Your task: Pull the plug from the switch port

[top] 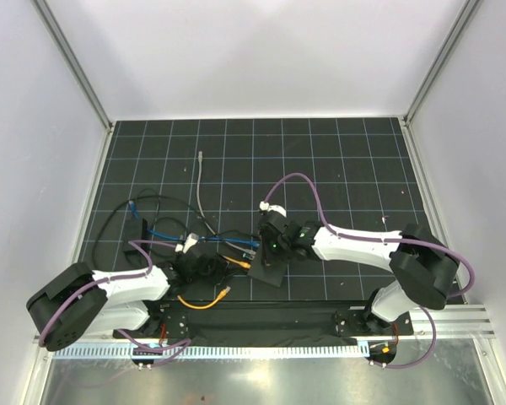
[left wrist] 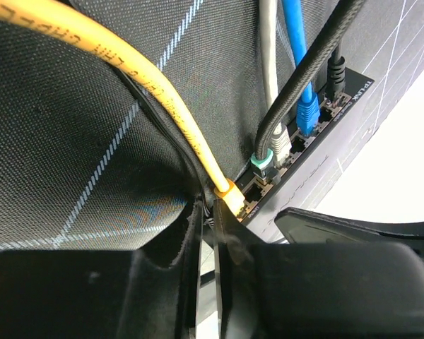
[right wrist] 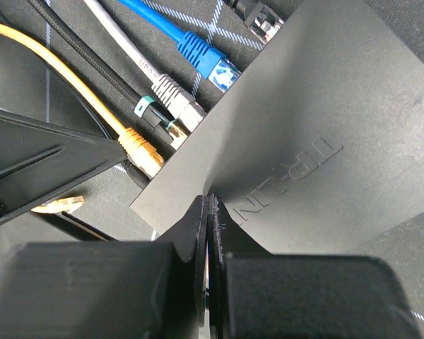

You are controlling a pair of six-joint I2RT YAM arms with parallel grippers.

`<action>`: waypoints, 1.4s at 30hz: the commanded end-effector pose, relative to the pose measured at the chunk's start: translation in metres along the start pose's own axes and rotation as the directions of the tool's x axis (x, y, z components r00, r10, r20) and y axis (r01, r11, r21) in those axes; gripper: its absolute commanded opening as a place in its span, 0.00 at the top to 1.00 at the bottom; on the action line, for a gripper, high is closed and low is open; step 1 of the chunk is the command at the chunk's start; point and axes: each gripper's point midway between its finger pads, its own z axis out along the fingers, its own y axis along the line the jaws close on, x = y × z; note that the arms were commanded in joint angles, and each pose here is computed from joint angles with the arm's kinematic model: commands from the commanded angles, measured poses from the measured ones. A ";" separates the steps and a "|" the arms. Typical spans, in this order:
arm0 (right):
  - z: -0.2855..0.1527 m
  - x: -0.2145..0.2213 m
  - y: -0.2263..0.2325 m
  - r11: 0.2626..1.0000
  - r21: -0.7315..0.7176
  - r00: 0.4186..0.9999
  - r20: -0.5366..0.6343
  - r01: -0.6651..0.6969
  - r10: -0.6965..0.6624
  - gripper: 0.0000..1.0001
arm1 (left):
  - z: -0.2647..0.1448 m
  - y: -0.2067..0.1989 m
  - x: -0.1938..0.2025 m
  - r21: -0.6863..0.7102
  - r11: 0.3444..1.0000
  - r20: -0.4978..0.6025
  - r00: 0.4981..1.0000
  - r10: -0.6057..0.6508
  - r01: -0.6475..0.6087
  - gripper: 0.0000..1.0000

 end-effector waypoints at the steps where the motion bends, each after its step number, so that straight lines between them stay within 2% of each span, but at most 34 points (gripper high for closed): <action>1: -0.002 -0.018 0.019 0.999 -0.041 0.999 0.039 0.000 0.001 0.99 | 0.000 0.016 -0.003 -0.047 0.999 0.016 1.000 0.024 -0.023 0.90; 5: -0.003 -0.022 0.025 1.000 -0.022 0.998 0.056 0.012 -0.011 0.98 | 0.003 0.014 -0.002 -0.040 0.999 0.010 0.999 0.033 -0.033 1.00; 9: -0.003 -0.026 0.027 0.997 0.054 0.996 0.073 0.046 -0.049 0.91 | 0.005 0.014 0.001 -0.049 0.998 -0.005 0.999 0.046 -0.046 1.00; 12: -0.005 -0.024 0.014 0.982 0.181 0.996 0.061 0.056 -0.068 0.82 | 0.006 0.015 0.002 -0.050 0.998 -0.008 0.999 0.048 -0.048 1.00; 13: -0.007 -0.029 0.017 0.980 0.194 0.995 0.074 0.048 -0.064 0.73 | 0.006 0.016 0.001 -0.050 0.998 -0.007 0.999 0.047 -0.047 1.00; 17: -0.005 -0.027 0.012 0.957 0.286 0.993 0.085 0.053 -0.081 0.57 | 0.006 0.015 0.001 -0.043 0.998 -0.002 0.999 0.046 -0.046 1.00; 20: -0.004 -0.024 0.012 0.937 0.341 0.991 0.084 0.072 -0.106 0.53 | 0.005 0.016 0.000 -0.042 0.998 0.001 0.999 0.046 -0.046 1.00; 24: 0.005 -0.018 0.007 0.910 0.404 0.988 0.068 0.097 -0.135 0.52 | 0.005 0.016 -0.001 -0.041 0.998 0.004 0.999 0.047 -0.046 1.00; 34: 0.014 -0.017 0.005 0.897 0.430 0.986 0.068 0.106 -0.149 0.52 | 0.002 0.013 -0.004 -0.015 0.999 0.019 0.999 0.048 -0.048 1.00; 42: 0.022 0.004 -0.010 0.882 0.448 0.985 0.011 0.148 -0.171 0.52 | 0.000 0.018 -0.008 -0.016 0.999 0.041 0.999 0.032 -0.031 1.00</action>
